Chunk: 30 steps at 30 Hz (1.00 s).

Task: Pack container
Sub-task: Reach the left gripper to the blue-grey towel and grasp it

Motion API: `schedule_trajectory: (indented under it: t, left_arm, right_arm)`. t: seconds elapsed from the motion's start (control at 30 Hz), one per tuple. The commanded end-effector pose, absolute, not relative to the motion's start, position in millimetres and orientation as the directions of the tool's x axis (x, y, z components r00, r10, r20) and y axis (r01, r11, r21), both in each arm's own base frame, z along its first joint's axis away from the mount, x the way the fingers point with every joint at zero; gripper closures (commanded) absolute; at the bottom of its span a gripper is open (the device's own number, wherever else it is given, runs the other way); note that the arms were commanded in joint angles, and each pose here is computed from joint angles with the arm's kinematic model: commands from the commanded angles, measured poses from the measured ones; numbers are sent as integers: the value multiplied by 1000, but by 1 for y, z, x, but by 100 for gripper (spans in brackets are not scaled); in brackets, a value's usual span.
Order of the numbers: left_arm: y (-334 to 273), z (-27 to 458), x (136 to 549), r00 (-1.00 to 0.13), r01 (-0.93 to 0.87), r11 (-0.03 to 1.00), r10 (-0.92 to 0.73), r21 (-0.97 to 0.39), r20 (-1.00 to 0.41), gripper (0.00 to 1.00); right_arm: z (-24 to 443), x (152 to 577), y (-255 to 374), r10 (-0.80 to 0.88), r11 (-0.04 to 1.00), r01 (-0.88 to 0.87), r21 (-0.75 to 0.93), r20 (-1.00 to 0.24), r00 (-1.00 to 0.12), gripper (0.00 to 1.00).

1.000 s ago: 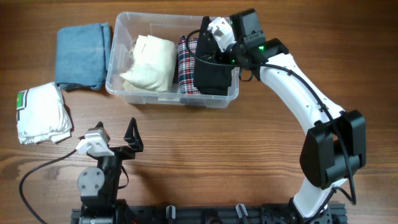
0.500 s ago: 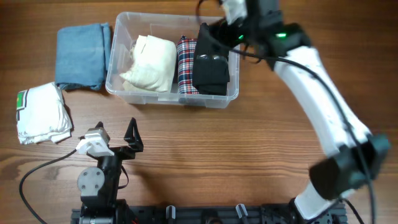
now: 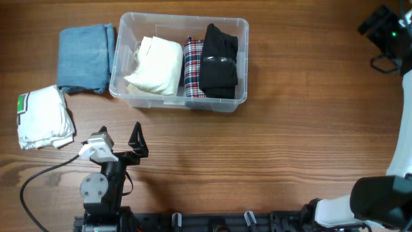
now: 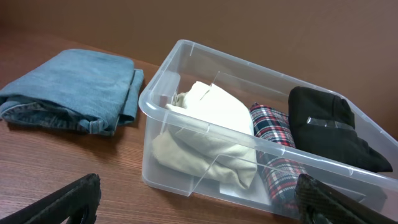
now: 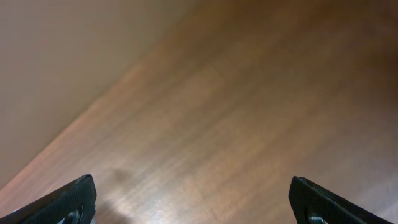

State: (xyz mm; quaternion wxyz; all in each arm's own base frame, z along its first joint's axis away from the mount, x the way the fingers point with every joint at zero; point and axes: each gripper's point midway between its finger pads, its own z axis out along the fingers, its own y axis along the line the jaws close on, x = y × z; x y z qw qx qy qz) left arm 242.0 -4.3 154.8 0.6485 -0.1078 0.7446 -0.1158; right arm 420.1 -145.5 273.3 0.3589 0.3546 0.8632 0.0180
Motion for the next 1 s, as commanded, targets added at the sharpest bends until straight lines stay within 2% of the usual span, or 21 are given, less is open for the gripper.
schedule_trajectory:
  t: [0.0,0.13,0.3,0.37,0.53,0.6,0.67,0.77,0.87,0.97]
  left_arm:
    - [-7,154,242,-138,1,950,-308,-311,-941,0]
    - [-8,166,241,-112,13,936,-347,-350,-931,0]
    - [-6,211,236,-131,-12,932,-361,-363,-923,0]
    - [-2,238,240,-191,-54,932,-363,-360,-912,0]
    - [18,302,264,-438,-232,915,-401,-330,-805,0]
    - [12,339,277,-525,-195,930,-367,-312,-768,0]
    - [3,366,295,-556,-128,941,-330,-314,-763,0]
    - [7,393,325,-532,-106,945,-317,-309,-785,0]
    - [46,389,355,-497,-190,929,-370,-318,-785,0]
    - [81,360,379,-542,-193,908,-414,-371,-731,0]
  right_arm:
    - [244,409,-145,754,628,703,333,-485,-443,0]
    - [235,403,-142,770,613,723,319,-449,-454,0]
    - [236,399,-156,752,605,752,260,-497,-433,0]
    - [236,398,-159,750,601,759,249,-504,-428,0]
    - [236,399,-159,750,601,760,249,-504,-428,1]
    - [236,399,-159,750,601,760,249,-504,-428,0]
    - [236,399,-159,750,601,760,249,-504,-428,0]
    - [236,399,-159,750,601,760,249,-504,-428,0]
    - [236,399,-159,750,601,760,249,-504,-428,0]
    - [236,399,-159,750,601,760,249,-504,-428,0]
